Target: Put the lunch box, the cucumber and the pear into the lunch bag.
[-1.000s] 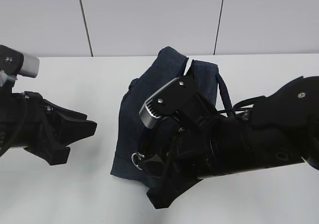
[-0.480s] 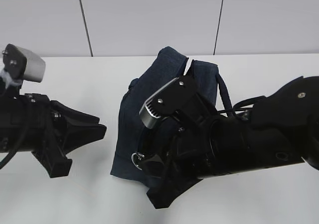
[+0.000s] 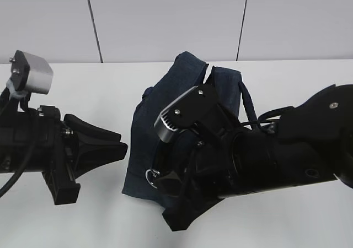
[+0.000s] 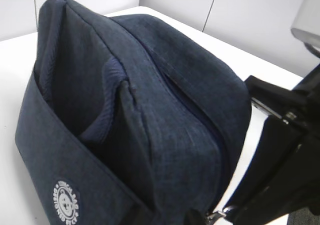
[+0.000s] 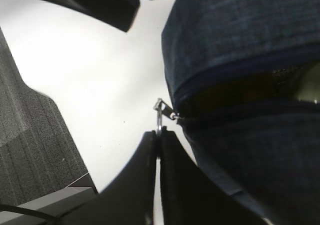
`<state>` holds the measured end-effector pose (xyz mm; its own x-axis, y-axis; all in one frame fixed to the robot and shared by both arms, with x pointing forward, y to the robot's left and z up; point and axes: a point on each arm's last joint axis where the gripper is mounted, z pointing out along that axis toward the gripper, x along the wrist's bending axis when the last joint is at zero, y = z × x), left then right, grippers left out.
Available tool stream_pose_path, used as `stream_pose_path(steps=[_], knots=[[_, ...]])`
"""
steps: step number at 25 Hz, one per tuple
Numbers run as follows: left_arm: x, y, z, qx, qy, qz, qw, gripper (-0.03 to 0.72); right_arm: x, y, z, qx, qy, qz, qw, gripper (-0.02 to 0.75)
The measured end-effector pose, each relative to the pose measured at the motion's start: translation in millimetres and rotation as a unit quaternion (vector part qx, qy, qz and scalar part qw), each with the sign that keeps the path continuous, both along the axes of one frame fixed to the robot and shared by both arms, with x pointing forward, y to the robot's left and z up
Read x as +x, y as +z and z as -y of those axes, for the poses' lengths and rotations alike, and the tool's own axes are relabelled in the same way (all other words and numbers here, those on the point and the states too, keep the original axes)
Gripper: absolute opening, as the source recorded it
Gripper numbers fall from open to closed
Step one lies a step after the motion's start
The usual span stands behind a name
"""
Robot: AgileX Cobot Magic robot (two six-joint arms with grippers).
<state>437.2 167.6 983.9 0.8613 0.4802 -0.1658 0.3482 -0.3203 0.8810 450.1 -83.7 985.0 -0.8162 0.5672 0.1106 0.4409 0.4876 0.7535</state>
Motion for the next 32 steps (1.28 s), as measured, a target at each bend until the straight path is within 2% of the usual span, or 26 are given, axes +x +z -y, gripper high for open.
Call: stream_pose_path(steps=[3, 7, 10, 12, 16, 20, 30, 32], knots=[[1.1, -0.6, -0.8, 0.006, 0.005, 0.003, 1.0, 0.16, 0.0, 0.0, 0.0, 0.0, 0.0, 0.0, 1.0, 0.0], [2.7, -2.3, -2.2, 0.02, 0.016, 0.005, 1.0, 0.235, 0.0, 0.0, 0.0, 0.0, 0.0, 0.0, 1.0, 0.0], [-0.9, -3.7, 4.3, 0.026, 0.003, 0.005, 1.0, 0.277, 0.0, 0.0, 0.0, 0.0, 0.0, 0.0, 1.0, 0.0], [-3.7, -9.0, 10.2, 0.041, -0.011, 0.001, 0.999, 0.285, 0.0, 0.0, 0.0, 0.0, 0.0, 0.0, 1.0, 0.0], [-5.2, -20.8, 18.0, 0.063, -0.019, -0.015, 0.998, 0.288, 0.0, 0.0, 0.0, 0.0, 0.0, 0.0, 1.0, 0.0], [0.5, -29.1, 16.9, 0.085, 0.001, -0.024, 0.996, 0.288, 0.0, 0.0, 0.0, 0.0, 0.0, 0.0, 1.0, 0.0], [15.8, -28.7, 25.1, 0.084, 0.0, -0.022, 0.996, 0.277, 0.0, 0.0, 0.0, 0.0, 0.0, 0.0, 1.0, 0.0], [17.5, -30.9, 27.0, 0.082, -0.004, -0.027, 0.996, 0.251, 0.0, 0.0, 0.0, 0.0, 0.0, 0.0, 1.0, 0.0]])
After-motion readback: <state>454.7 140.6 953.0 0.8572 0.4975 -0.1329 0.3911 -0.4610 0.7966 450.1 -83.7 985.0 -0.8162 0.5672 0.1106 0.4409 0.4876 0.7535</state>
